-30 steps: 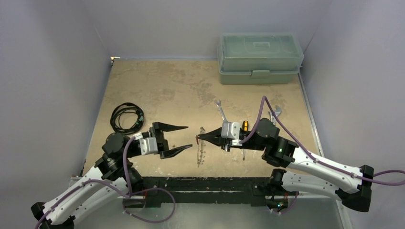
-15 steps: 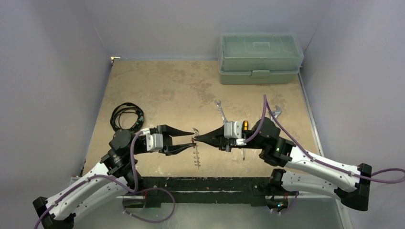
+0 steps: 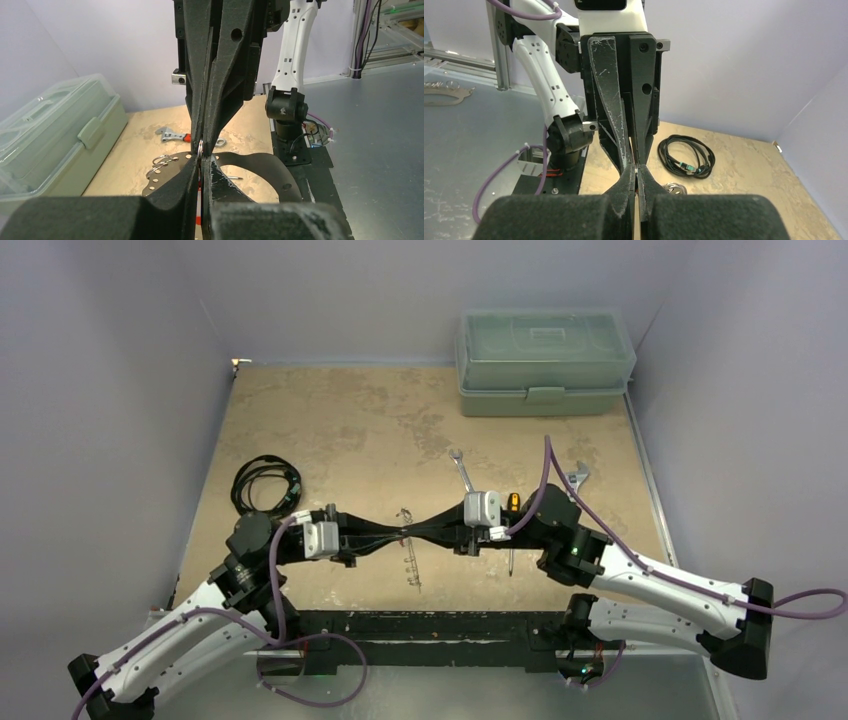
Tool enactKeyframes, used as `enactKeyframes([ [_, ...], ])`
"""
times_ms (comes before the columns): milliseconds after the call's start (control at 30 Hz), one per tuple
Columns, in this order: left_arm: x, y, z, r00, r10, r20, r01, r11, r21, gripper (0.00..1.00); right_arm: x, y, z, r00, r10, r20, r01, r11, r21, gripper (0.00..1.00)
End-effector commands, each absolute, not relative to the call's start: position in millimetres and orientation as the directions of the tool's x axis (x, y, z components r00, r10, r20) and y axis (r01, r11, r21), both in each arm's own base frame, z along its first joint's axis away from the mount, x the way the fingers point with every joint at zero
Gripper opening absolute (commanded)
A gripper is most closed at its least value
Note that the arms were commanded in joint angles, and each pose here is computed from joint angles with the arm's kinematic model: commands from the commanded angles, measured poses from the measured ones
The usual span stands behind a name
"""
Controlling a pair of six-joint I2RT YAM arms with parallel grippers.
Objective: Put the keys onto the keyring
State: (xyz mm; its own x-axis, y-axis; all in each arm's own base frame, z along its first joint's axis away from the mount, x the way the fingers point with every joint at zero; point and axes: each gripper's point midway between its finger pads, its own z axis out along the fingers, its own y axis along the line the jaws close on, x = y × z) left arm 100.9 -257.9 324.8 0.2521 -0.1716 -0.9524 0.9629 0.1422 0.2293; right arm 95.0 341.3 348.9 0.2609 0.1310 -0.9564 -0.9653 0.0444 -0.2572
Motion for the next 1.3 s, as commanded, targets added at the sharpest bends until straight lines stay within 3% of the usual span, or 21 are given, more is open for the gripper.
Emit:
enactKeyframes([
  [0,106.9,-259.2,327.9,0.267,-0.157,-0.951,0.957,0.160,0.242,0.00,88.4,341.9,367.2,0.269,0.197,-0.943,-0.963,0.028,-0.269,0.00],
  [33,109.1,-259.0,326.0,0.267,-0.145,-0.953,0.956,0.169,0.242,0.00,89.0,341.7,366.8,0.262,0.192,-0.946,-0.965,0.031,-0.261,0.00],
  [67,111.9,-259.0,322.2,0.267,-0.125,-0.955,0.954,0.177,0.244,0.00,92.3,341.2,366.4,0.258,0.180,-0.949,-0.966,0.047,-0.253,0.08],
  [133,120.7,-258.0,314.1,0.278,-0.071,-0.958,0.944,0.206,0.258,0.00,101.5,338.2,364.5,0.257,0.145,-0.956,-0.965,0.097,-0.244,0.35],
  [200,130.0,-258.0,303.2,0.273,-0.008,-0.962,0.937,0.227,0.264,0.00,107.9,333.5,361.4,0.265,0.099,-0.959,-0.959,0.131,-0.252,0.52],
  [333,141.2,-261.1,276.5,0.224,0.125,-0.967,0.944,0.218,0.247,0.00,119.7,323.9,352.6,0.286,-0.019,-0.958,-0.942,0.178,-0.285,0.64],
  [533,144.4,-267.2,258.8,0.187,0.192,-0.963,0.958,0.183,0.222,0.00,128.1,313.4,313.1,0.266,-0.274,-0.924,-0.940,0.138,-0.311,0.63],
  [800,144.2,-266.8,255.1,0.188,0.205,-0.961,0.959,0.175,0.225,0.00,126.4,309.2,285.5,0.241,-0.407,-0.881,-0.953,0.073,-0.294,0.61],
  [1067,140.7,-268.5,253.7,0.180,0.201,-0.963,0.965,0.155,0.212,0.00,128.0,326.8,270.6,0.247,-0.411,-0.877,-0.959,0.027,-0.283,0.52],
  [1267,139.6,-269.0,253.7,0.178,0.200,-0.964,0.966,0.149,0.210,0.00,135.5,331.4,267.1,0.264,-0.422,-0.867,-0.951,0.036,-0.307,0.36],
])
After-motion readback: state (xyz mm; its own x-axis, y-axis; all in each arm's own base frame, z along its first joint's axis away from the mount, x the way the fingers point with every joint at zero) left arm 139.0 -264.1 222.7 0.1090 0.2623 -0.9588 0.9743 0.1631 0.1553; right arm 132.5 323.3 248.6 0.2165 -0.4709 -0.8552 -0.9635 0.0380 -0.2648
